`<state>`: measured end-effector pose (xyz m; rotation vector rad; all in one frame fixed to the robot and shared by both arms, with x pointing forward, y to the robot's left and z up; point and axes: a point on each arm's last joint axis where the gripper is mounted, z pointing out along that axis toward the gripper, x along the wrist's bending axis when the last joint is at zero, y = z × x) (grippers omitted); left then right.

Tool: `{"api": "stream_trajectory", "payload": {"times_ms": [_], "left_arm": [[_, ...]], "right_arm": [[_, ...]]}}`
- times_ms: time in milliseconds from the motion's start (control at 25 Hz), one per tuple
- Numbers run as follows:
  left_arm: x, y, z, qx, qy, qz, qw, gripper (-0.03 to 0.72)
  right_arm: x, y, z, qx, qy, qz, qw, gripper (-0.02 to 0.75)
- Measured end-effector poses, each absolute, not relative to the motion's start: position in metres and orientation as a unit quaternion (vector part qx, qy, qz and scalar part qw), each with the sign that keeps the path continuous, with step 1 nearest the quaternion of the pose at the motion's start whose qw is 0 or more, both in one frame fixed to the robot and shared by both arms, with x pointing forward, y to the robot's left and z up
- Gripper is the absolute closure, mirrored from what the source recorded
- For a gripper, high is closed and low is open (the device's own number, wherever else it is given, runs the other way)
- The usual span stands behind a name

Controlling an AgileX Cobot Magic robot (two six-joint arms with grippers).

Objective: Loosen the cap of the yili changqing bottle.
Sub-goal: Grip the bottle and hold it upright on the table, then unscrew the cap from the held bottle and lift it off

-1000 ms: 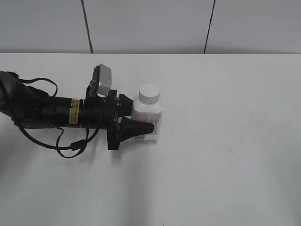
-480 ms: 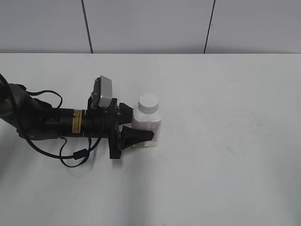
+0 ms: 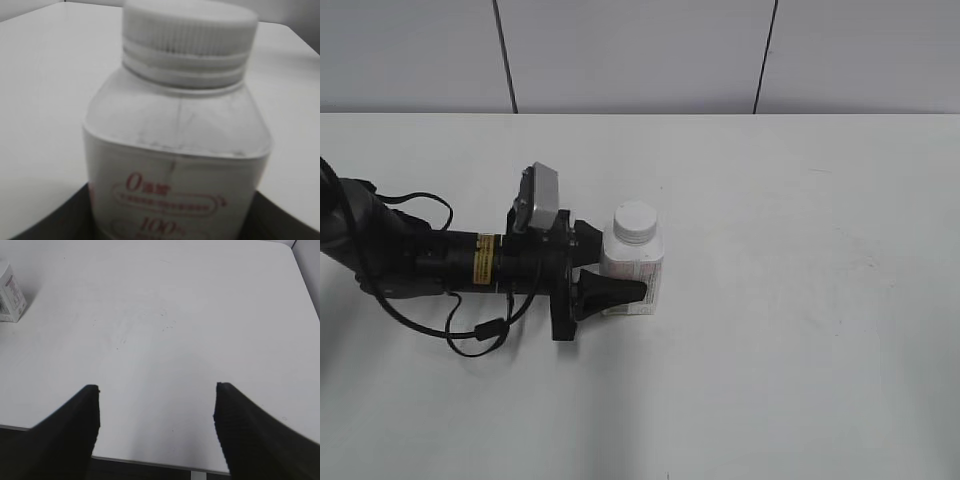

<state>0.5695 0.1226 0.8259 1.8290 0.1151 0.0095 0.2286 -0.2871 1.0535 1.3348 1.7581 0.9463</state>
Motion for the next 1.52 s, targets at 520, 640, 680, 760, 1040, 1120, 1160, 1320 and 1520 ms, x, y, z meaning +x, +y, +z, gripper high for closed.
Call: {"api": "stream_trajectory", "payload": {"times_ms": [520, 640, 680, 760, 1040, 1120, 1160, 1320, 1520], "left_arm": [[0.567, 0.122, 0.826, 0.794, 0.036, -0.003, 0.607, 0.297], [0.567, 0.122, 0.826, 0.794, 0.035, -0.003, 0.607, 0.298], [0.567, 0.122, 0.826, 0.794, 0.035, -0.003, 0.607, 0.298], [0.567, 0.122, 0.826, 0.794, 0.035, -0.003, 0.607, 0.298], [0.567, 0.122, 0.826, 0.794, 0.034, -0.004, 0.607, 0.298], [0.567, 0.122, 0.826, 0.794, 0.034, -0.004, 0.607, 0.298], [0.567, 0.122, 0.826, 0.794, 0.034, -0.004, 0.607, 0.298], [0.567, 0.122, 0.826, 0.794, 0.034, -0.004, 0.607, 0.298], [0.567, 0.122, 0.826, 0.794, 0.034, -0.004, 0.607, 0.298]], "right_arm": [[0.229, -0.287, 1.053, 0.518, 0.683, 0.367, 0.362, 0.174], [0.229, -0.287, 1.053, 0.518, 0.683, 0.367, 0.362, 0.174], [0.229, -0.287, 1.053, 0.518, 0.683, 0.367, 0.362, 0.174], [0.229, -0.287, 1.053, 0.518, 0.683, 0.367, 0.362, 0.174], [0.229, -0.288, 1.078, 0.531, 0.659, 0.387, 0.366, 0.174], [0.237, -0.287, 1.086, 0.551, 0.67, 0.37, 0.332, 0.174], [0.243, -0.286, 1.09, 0.56, 0.678, 0.358, 0.312, 0.174], [0.268, -0.281, 1.106, 0.587, 0.696, 0.338, 0.238, 0.174], [0.306, -0.276, 1.12, 0.638, 0.676, 0.334, 0.156, 0.174]]}}
